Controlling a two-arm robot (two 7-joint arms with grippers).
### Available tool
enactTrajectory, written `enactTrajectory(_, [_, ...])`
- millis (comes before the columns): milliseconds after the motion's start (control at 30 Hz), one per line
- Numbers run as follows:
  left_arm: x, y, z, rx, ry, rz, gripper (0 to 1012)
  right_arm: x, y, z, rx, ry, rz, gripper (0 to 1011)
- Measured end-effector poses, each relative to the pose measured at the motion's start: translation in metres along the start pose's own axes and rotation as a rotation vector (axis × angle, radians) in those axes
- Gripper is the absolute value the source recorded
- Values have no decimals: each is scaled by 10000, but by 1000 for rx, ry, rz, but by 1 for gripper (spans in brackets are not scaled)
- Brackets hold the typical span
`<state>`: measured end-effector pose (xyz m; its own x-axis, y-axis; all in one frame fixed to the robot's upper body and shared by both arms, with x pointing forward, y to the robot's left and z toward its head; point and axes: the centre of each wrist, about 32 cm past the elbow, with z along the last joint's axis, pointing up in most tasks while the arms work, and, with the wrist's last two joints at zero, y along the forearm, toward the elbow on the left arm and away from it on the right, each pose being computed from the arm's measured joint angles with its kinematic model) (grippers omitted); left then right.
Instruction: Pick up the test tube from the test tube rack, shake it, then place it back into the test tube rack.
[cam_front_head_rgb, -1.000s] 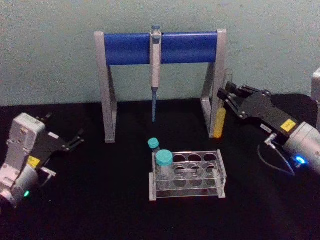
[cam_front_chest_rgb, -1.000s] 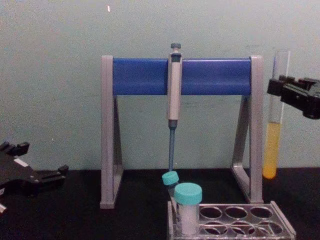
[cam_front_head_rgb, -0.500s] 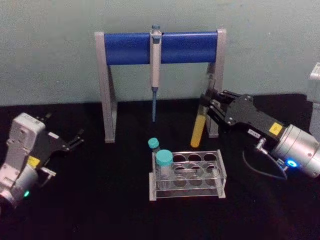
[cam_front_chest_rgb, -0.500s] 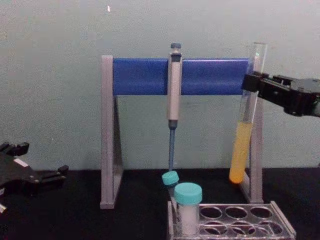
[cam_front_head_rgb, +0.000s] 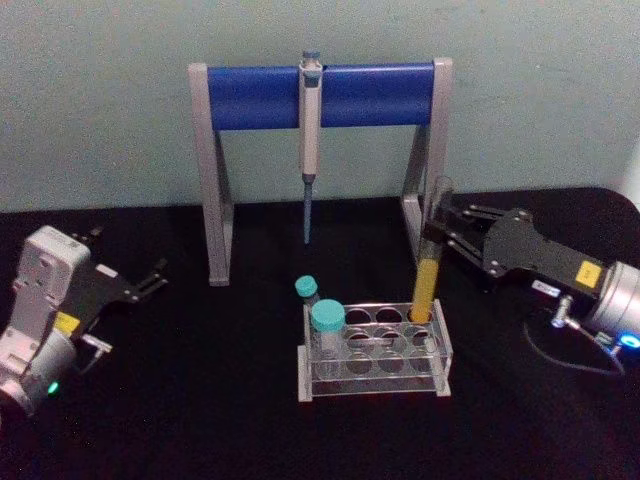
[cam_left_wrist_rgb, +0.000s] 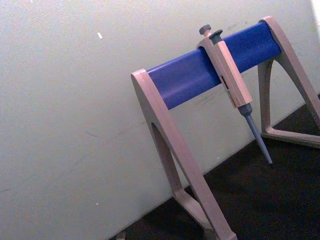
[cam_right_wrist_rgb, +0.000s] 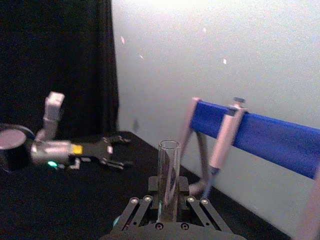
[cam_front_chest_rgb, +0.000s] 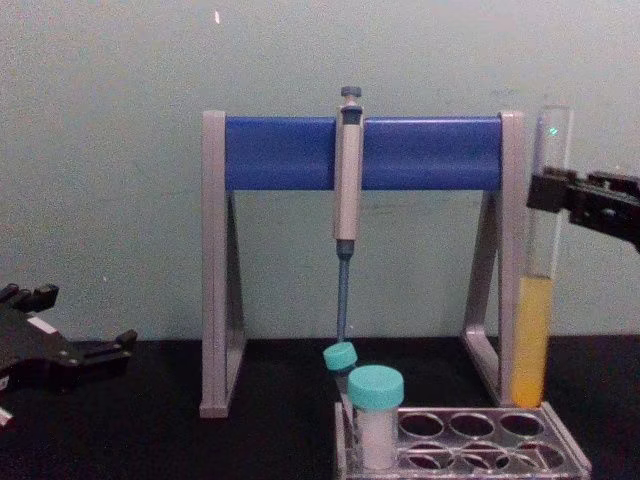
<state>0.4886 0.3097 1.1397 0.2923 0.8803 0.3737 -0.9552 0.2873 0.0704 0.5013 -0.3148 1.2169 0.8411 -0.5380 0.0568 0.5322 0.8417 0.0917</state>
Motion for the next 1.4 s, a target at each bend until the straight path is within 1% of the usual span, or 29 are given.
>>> enactTrajectory(100, [0, 0, 0, 0, 0, 0, 1001, 5, -39, 17, -17, -26, -27, 229])
enactTrajectory(133, [0, 0, 0, 0, 0, 0, 1001, 7, -58, 26, -27, -47, -48, 229])
enactTrajectory(200, [0, 0, 0, 0, 0, 0, 1001, 4, -66, 34, -35, -68, -69, 229])
enactTrajectory(233, [0, 0, 0, 0, 0, 0, 1001, -1, -65, 42, -44, -90, -91, 229])
enactTrajectory(367, [0, 0, 0, 0, 0, 0, 1001, -29, -31, 51, -61, -137, -143, 229])
enactTrajectory(467, [0, 0, 0, 0, 0, 0, 1001, -58, 18, 42, -52, -156, -180, 229])
enactTrajectory(533, [0, 0, 0, 0, 0, 0, 1001, -72, 46, 36, -41, -158, -195, 229])
enactTrajectory(667, [0, 0, 1, 0, 0, 0, 1001, -105, 133, 3, -5, -143, -214, 229])
enactTrajectory(767, [0, 0, 0, 0, 0, 0, 1001, -117, 177, -18, 14, -125, -211, 229])
enactTrajectory(933, [0, 0, 0, 0, 0, 0, 1001, -127, 244, -47, 53, -71, -164, 229])
enactTrajectory(1000, [0, 0, 0, 0, 0, 0, 1001, -123, 256, -56, 65, -42, -130, 229])
enactTrajectory(1167, [0, 0, 0, 0, 0, 0, 1001, -96, 231, -55, 82, 14, -51, 229])
enactTrajectory(1300, [0, 0, 0, 0, 0, 0, 1001, -74, 189, -47, 78, 26, -14, 229])
enactTrajectory(1400, [0, 0, 0, 0, 0, 0, 1001, -51, 114, -24, 56, 18, 15, 229])
